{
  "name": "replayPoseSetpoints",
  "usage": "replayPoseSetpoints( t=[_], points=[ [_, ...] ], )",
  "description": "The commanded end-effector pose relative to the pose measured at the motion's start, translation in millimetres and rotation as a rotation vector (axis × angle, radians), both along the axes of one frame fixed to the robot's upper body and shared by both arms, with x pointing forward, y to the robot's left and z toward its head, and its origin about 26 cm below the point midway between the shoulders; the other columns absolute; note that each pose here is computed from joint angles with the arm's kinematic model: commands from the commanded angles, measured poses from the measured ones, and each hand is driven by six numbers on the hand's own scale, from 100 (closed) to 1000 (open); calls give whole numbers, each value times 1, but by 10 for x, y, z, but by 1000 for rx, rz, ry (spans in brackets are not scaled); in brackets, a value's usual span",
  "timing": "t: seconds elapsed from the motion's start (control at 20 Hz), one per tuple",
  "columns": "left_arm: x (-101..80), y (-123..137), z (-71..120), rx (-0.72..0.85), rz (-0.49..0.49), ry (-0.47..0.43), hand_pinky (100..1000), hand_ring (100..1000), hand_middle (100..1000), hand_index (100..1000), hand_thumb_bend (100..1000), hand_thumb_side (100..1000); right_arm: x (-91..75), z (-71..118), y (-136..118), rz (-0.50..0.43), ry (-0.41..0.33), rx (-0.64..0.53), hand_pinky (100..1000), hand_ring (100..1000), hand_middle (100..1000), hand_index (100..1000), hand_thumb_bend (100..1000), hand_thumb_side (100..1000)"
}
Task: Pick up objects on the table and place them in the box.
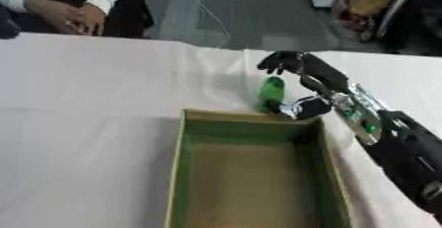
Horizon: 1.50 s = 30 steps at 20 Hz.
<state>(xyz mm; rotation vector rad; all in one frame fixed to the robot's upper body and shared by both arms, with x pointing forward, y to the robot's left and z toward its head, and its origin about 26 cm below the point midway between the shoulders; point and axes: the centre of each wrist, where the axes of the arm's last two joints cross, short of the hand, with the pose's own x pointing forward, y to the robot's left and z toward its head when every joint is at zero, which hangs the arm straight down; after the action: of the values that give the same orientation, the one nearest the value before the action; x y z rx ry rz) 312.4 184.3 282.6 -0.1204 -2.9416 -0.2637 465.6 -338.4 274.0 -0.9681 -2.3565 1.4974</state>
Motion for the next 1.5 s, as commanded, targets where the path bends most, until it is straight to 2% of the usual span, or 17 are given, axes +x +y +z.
replayPoseSetpoints(
  t=[0.05, 0.75, 1.5],
  points=[
    [-36, -19, 34, 4, -15, -15, 646, 629, 779, 818, 329, 646, -59, 251, -94, -10, -52, -1, 534, 635, 734, 850, 387, 755],
    [-43, -74, 23, 8, -40, -4, 642, 625, 779, 818, 321, 660, -73, 286, -128, -24, -71, -15, 534, 629, 726, 837, 372, 743],
    [-46, -102, 3, 11, -55, 7, 640, 622, 779, 818, 316, 669, -101, 366, -171, -14, -140, 25, 495, 591, 678, 797, 337, 704]
  ],
)
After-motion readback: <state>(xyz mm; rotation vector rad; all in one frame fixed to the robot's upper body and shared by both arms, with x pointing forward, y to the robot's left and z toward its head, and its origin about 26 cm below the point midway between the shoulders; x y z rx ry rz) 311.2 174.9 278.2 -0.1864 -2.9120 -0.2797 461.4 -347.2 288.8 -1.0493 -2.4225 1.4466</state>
